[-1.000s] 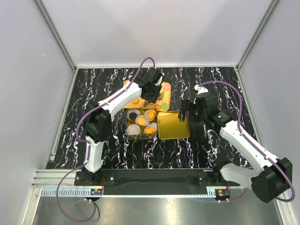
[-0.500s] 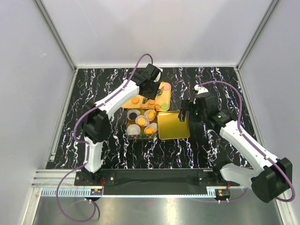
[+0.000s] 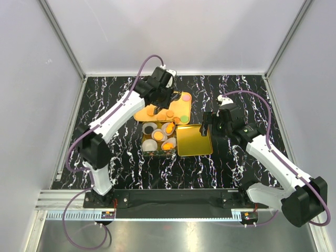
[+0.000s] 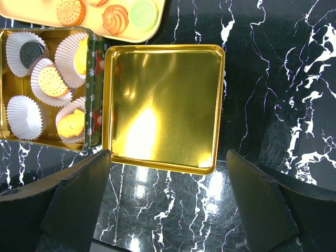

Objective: Pack the cookies

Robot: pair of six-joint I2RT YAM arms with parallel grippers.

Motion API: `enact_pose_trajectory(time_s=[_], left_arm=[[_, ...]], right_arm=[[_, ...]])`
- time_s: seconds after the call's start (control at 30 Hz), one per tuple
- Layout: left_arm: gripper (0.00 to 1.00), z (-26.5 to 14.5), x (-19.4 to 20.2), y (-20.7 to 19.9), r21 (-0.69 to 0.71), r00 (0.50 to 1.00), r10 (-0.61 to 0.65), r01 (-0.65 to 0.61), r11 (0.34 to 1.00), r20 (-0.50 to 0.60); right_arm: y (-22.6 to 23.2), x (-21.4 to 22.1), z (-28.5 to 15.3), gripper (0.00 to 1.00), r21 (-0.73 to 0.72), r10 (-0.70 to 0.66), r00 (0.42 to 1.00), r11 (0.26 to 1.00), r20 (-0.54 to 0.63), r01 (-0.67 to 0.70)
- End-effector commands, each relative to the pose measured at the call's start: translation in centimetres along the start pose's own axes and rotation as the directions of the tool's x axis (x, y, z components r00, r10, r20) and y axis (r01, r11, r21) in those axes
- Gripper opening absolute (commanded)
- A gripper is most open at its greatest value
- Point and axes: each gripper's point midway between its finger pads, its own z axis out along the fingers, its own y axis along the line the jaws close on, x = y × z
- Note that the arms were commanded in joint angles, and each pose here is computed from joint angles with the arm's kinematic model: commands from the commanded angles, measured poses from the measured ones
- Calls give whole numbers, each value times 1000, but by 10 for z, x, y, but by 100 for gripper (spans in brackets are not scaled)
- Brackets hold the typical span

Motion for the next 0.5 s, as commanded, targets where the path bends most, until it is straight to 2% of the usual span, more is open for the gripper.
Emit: enact_pose_trajectory(time_s=[0.0,0.27,0.47], left_arm=[[40,-34,-9,5,13,996,-29,28,1000,82],[40,-68,16,12,28,994,-41,39,999,98],[40,-91,51,20,36,995,-43,40,999,85]], right_arm=[[8,-16,-3,100,-30,-7,999,1000,48,8],[8,-17,-3,100,-30,-8,999,1000,50,10],[5,-16,-1,100,-17,-9,999,1000,44,10]])
